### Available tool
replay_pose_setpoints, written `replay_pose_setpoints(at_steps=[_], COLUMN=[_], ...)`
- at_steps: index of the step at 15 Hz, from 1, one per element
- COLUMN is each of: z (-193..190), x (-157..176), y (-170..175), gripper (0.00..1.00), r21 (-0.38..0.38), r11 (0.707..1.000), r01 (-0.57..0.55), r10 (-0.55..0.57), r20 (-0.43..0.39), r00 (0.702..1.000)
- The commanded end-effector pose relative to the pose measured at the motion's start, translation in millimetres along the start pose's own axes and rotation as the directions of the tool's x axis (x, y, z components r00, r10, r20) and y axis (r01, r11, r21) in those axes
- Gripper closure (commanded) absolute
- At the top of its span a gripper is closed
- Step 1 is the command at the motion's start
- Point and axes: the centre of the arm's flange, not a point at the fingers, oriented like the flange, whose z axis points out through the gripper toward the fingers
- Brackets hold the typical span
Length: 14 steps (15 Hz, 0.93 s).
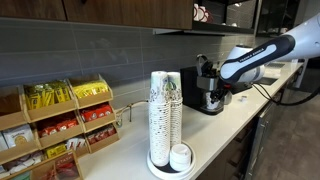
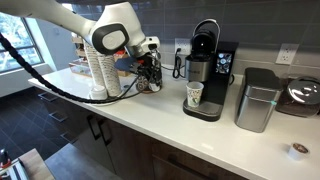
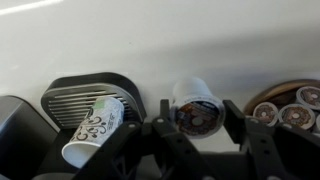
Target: Put the coffee capsule on the left in the coffee machine
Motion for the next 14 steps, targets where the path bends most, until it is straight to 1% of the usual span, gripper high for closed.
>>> replay_pose_setpoints(at_steps=[1, 4, 8, 10, 12, 13, 14], z=[-33.0, -73.0, -125.6, -146.4, -156.8, -154.0, -159.6], x=[14.3, 29.0, 43.9, 49.6, 57.8, 51.5, 53.5], y=[14.7, 30.9, 59.4, 73.4, 81.6, 71.5, 74.7], gripper=[0.71, 0.71, 0.71, 0.71, 0.71, 0.46, 0.46], r21=[-0.009, -0.022, -0.052, -0.057, -0.045, -0.066, -0.063], r11=[1.000, 0.999, 0.999, 0.998, 0.998, 0.997, 0.997], r01=[0.024, 0.034, -0.012, -0.035, -0.041, -0.048, -0.050], r10=[-0.024, -0.037, -0.001, 0.016, 0.023, 0.025, 0.026], r20=[-0.063, -0.141, -0.251, -0.301, -0.348, -0.311, -0.328], r00=[0.998, 0.989, 0.968, 0.954, 0.937, 0.950, 0.944])
